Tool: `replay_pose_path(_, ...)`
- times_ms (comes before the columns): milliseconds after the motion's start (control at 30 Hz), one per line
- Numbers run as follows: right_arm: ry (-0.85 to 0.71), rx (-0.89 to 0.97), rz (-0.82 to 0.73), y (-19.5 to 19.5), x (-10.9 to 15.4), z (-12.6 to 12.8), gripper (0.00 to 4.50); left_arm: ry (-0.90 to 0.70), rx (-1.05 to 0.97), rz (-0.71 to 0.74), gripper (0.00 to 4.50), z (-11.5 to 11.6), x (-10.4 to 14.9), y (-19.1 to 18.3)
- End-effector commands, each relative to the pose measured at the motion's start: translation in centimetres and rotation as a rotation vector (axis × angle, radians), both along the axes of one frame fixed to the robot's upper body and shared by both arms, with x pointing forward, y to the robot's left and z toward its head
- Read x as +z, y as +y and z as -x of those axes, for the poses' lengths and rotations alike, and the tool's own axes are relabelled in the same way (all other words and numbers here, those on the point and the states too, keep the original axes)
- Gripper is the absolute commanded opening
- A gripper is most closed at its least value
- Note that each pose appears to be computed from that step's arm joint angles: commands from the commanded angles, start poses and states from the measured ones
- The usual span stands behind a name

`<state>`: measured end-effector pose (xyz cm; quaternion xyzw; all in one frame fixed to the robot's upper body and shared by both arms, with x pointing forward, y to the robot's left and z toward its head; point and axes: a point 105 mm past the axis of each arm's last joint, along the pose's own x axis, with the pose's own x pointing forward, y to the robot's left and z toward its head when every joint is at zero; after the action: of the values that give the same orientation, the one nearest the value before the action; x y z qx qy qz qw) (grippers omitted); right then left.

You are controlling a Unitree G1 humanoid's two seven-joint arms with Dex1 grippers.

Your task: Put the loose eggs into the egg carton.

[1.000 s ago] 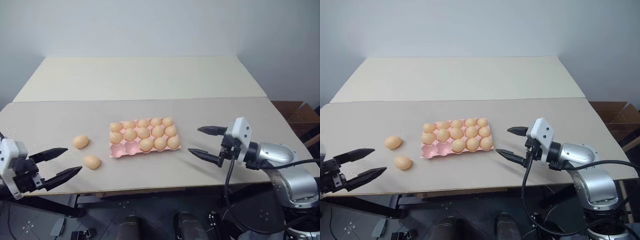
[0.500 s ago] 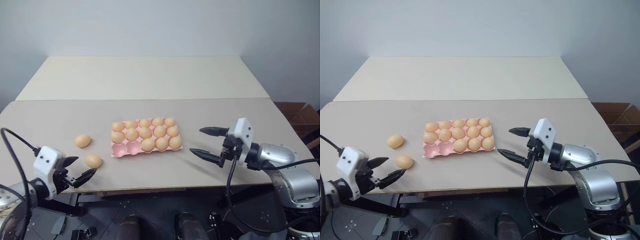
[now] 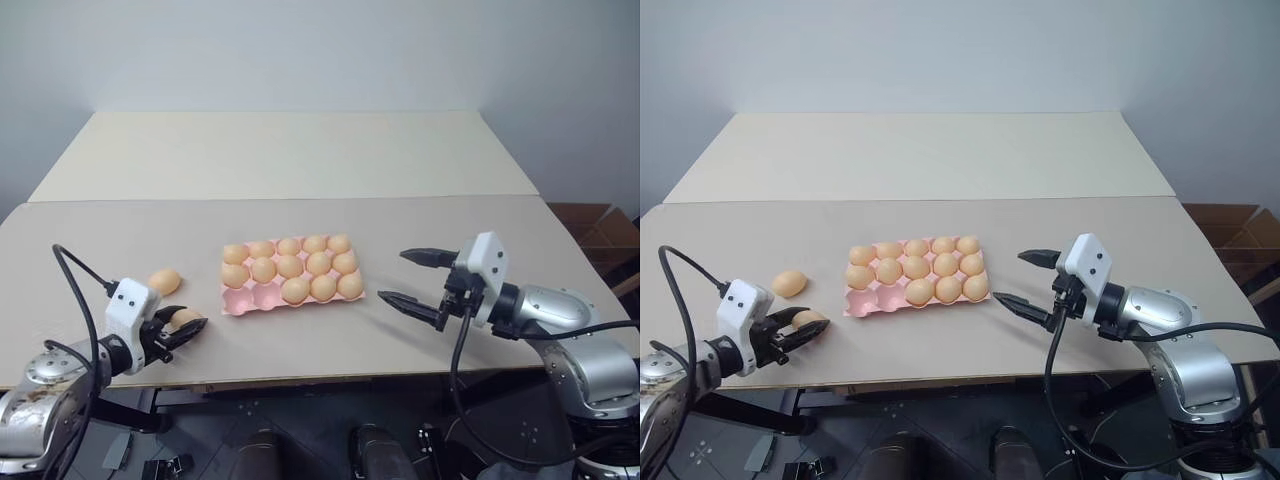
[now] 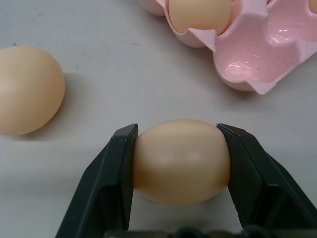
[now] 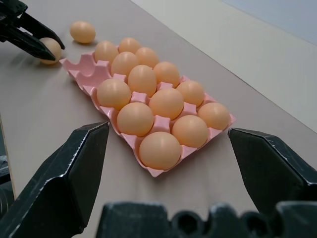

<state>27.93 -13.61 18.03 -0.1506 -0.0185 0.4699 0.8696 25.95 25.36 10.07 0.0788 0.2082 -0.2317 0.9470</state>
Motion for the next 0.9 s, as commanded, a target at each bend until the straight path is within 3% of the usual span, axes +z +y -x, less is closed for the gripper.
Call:
replay_pose_path(33,-0.062,-0.006,-0.023,0.1,1.5,0.3,4.50,-0.071,-0.033,-0.046,2.30,0.2,2.2,0.2)
replay_pose_path(167,-0.065,-0.012,-0.028,0.3,1.5,0.2,4.50,-0.194,-0.140,0.043,2.30,0.2,5.9,-2.2)
replay_pose_path(267,-0.067,-0.013,-0.028,0.4,1.4,0.2,4.50,-0.230,-0.230,0.118,2.30,-0.1,7.3,-4.4)
replay_pose_path(500,-0.082,-0.014,-0.032,1.0,1.5,0.3,4.50,-0.216,-0.350,0.144,2.30,-2.2,6.1,-8.3)
replay_pose_path(667,-0.088,-0.025,-0.036,1.0,1.5,0.5,4.50,-0.198,-0.328,0.129,2.30,-3.7,4.8,-9.4)
replay_pose_path(900,-0.092,-0.035,-0.046,1.1,1.6,0.7,4.50,-0.233,-0.353,0.134,4.49,-4.1,5.6,-9.8)
